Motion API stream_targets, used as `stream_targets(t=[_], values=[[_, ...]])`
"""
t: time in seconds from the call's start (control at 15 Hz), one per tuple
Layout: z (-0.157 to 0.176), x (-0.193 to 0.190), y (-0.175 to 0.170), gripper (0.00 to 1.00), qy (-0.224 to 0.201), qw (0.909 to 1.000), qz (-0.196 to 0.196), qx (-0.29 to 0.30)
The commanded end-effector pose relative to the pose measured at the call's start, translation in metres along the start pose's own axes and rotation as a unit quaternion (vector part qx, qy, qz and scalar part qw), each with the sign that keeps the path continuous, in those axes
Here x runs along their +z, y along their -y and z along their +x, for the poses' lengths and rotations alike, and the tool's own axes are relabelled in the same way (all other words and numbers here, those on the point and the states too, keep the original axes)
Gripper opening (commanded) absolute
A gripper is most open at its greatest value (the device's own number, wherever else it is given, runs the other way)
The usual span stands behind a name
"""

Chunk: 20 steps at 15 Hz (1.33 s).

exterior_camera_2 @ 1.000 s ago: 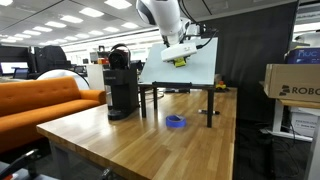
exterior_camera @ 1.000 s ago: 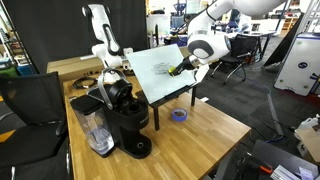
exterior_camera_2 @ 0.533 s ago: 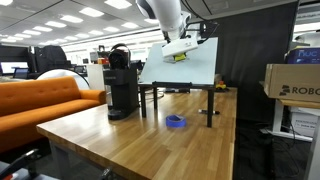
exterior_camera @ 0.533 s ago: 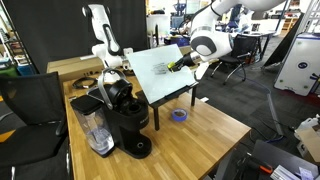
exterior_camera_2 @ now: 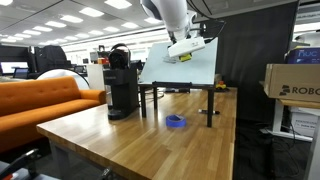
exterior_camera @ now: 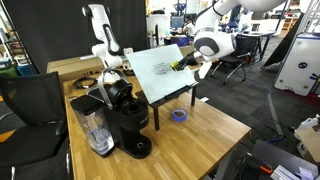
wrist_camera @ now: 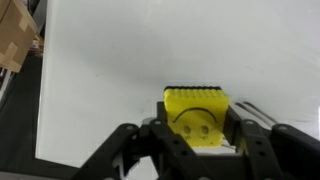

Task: Wipe the whiteboard with the duster

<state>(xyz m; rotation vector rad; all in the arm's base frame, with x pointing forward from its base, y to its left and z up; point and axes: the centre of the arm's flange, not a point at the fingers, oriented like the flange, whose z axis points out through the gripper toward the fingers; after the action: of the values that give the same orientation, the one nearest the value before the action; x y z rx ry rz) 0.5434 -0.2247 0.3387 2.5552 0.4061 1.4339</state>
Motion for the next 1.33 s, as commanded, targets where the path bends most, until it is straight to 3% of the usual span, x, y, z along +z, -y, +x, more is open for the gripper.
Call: stream_targets(t=[0.0,0.4,0.87,0.93,1.27], values=[[-0.027,0.026,0.018,0.43,-0.006,0.9998,-0.016,-0.012],[-0.026,0.064,0.013,0.4,0.004,0.9995,-0.025,-0.019],[-0.016,0.062,0.024,0.35,-0.007,0.9993,-0.023,-0.029],[-0.014,0.06,0.026,0.3,-0.009,0.9992,-0.021,-0.033],[-0.005,0.054,0.043,0.3,-0.013,0.9989,-0.015,-0.043]])
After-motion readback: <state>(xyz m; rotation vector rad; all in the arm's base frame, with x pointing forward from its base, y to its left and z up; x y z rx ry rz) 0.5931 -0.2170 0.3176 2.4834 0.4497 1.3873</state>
